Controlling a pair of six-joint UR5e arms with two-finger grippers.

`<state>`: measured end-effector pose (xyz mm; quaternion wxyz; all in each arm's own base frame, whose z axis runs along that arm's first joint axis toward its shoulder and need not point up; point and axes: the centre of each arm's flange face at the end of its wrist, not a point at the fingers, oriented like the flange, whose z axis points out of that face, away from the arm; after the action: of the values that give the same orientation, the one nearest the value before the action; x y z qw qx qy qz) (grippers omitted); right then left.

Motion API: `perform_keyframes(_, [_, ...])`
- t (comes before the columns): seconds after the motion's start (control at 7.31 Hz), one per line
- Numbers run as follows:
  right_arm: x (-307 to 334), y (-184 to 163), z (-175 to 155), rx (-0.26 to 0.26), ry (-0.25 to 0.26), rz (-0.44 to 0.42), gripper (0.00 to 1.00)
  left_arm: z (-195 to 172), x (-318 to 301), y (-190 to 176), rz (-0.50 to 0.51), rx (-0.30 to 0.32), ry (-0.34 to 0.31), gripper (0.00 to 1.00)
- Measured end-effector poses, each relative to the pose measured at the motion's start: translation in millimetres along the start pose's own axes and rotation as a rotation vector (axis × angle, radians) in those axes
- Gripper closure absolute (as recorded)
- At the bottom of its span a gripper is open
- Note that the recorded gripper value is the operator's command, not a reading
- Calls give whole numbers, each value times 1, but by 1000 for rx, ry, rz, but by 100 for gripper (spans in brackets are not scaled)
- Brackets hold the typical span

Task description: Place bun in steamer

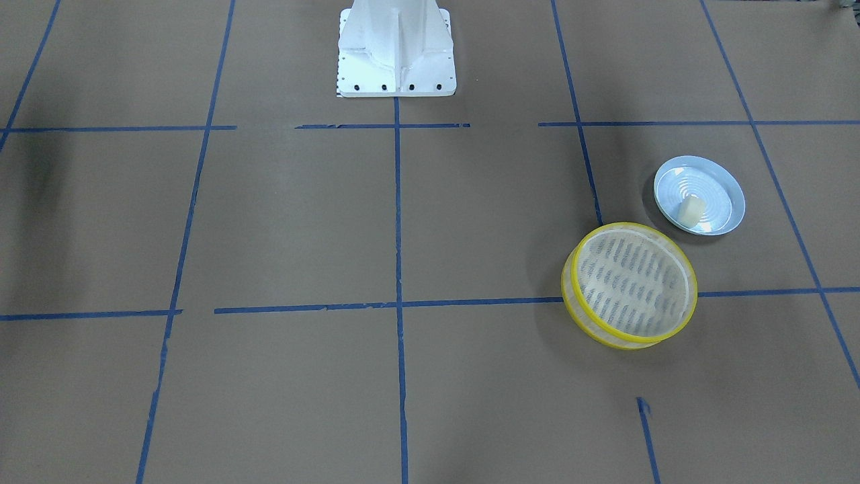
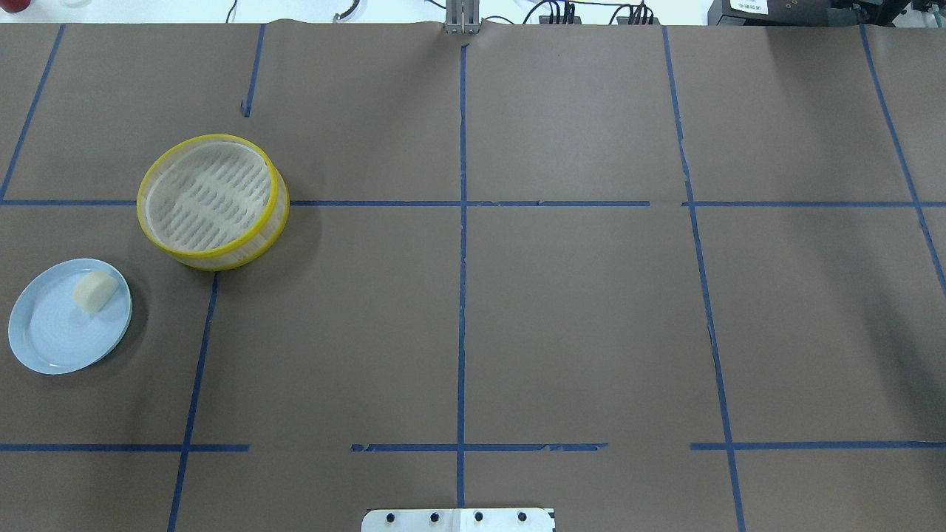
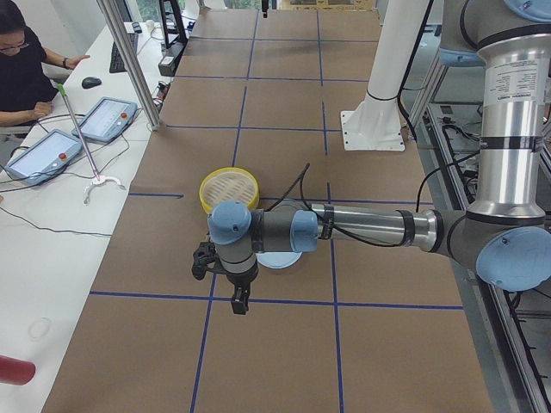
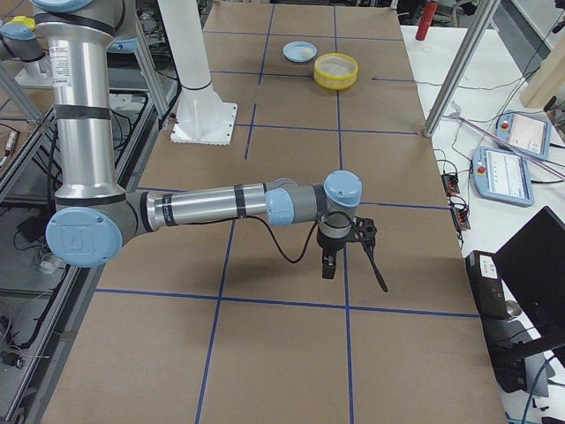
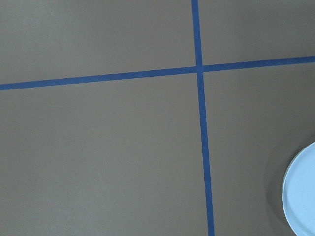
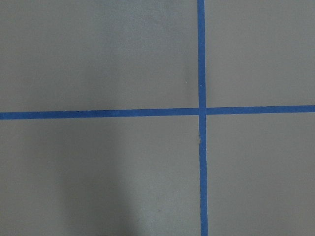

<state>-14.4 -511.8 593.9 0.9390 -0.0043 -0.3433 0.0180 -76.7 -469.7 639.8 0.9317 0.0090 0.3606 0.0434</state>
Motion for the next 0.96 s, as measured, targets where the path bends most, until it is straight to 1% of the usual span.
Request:
perform_keyframes(0.27, [0, 0, 0, 0, 0, 0, 0, -2, 2, -2, 2, 4, -3, 0])
perform_keyframes(0.41, [0, 0, 0, 0, 0, 0, 0, -7, 6, -5, 10, 16, -4, 0])
perform_keyframes(0.68, [0, 0, 0, 0, 0, 0, 0, -22, 18, -16, 50, 63, -9, 0])
perform_keyframes(0.96, [0, 0, 0, 0, 0, 0, 0, -46, 39, -26, 100, 120, -22, 0])
